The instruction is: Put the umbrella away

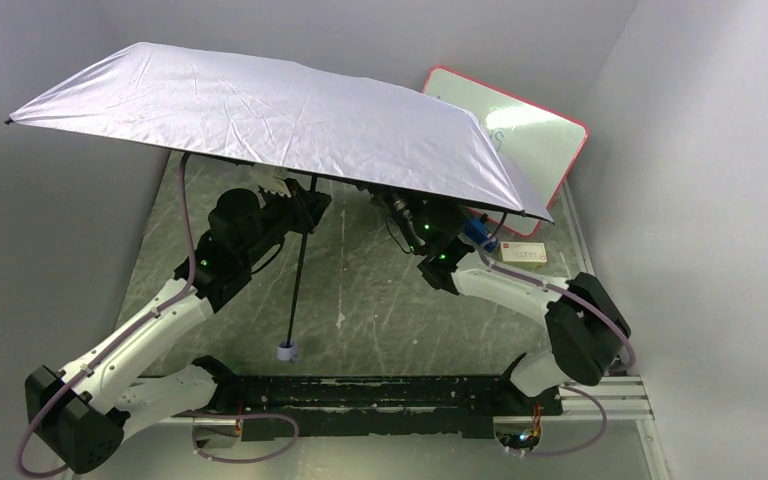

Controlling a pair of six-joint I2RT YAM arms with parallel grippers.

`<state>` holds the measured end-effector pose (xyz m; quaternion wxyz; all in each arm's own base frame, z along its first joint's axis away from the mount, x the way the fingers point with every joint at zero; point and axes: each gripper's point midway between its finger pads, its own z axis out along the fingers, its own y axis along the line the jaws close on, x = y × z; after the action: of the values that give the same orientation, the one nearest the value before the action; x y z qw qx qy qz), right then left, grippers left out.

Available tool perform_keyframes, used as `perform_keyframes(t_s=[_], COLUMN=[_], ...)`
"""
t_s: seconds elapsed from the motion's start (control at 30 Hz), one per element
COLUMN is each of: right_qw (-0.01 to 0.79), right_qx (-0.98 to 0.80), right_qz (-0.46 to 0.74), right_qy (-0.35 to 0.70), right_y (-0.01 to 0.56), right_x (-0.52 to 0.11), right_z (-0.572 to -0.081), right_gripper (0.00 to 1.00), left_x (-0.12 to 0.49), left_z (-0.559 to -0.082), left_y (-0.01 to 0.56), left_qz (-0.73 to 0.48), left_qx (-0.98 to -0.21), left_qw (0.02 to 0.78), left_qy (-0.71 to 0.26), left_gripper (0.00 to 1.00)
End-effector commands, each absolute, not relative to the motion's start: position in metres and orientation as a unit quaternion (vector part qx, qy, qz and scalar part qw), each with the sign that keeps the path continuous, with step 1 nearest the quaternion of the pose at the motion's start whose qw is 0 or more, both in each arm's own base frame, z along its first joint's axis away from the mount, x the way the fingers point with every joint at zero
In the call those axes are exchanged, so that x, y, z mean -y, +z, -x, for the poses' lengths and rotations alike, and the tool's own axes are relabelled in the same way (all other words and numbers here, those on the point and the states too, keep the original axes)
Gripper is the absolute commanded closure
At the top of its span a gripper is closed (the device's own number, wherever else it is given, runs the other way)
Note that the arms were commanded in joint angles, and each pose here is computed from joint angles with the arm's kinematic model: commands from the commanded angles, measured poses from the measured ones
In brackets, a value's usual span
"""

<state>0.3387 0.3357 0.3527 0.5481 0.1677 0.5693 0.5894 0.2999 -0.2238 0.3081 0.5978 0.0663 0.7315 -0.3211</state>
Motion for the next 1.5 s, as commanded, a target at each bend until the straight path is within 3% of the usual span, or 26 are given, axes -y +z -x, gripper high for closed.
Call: perform_keyframes(t_s=[0.0, 1.1, 1.47], right_qw=[0.569, 0.584, 0.586], right_qx=[-0.499, -0.465, -0.464], right_qz=[-0.207, -0.183, -0.183], right_qy=[0.620, 0.639, 0.639], right_y=[0.394, 0.428, 0.429], right_x=[-0.335, -0.386, -0.391], right_z=[-0.350, -0.382, -0.387], right_gripper=[0.13, 0.23, 0.34], left_x=[0.222, 0.225, 0.225], left_z=[-0.304, -0.301, -0.298], left_y=[0.322, 0.318, 0.318], left_qz=[-0.061, -0.082, -0.090], left_qx=[-0.713, -0.716, -0.716], left_qw=[0.618, 0.614, 0.612], left_qy=[-0.326, -0.321, -0.323], left_gripper=[0.95, 0.95, 0.95])
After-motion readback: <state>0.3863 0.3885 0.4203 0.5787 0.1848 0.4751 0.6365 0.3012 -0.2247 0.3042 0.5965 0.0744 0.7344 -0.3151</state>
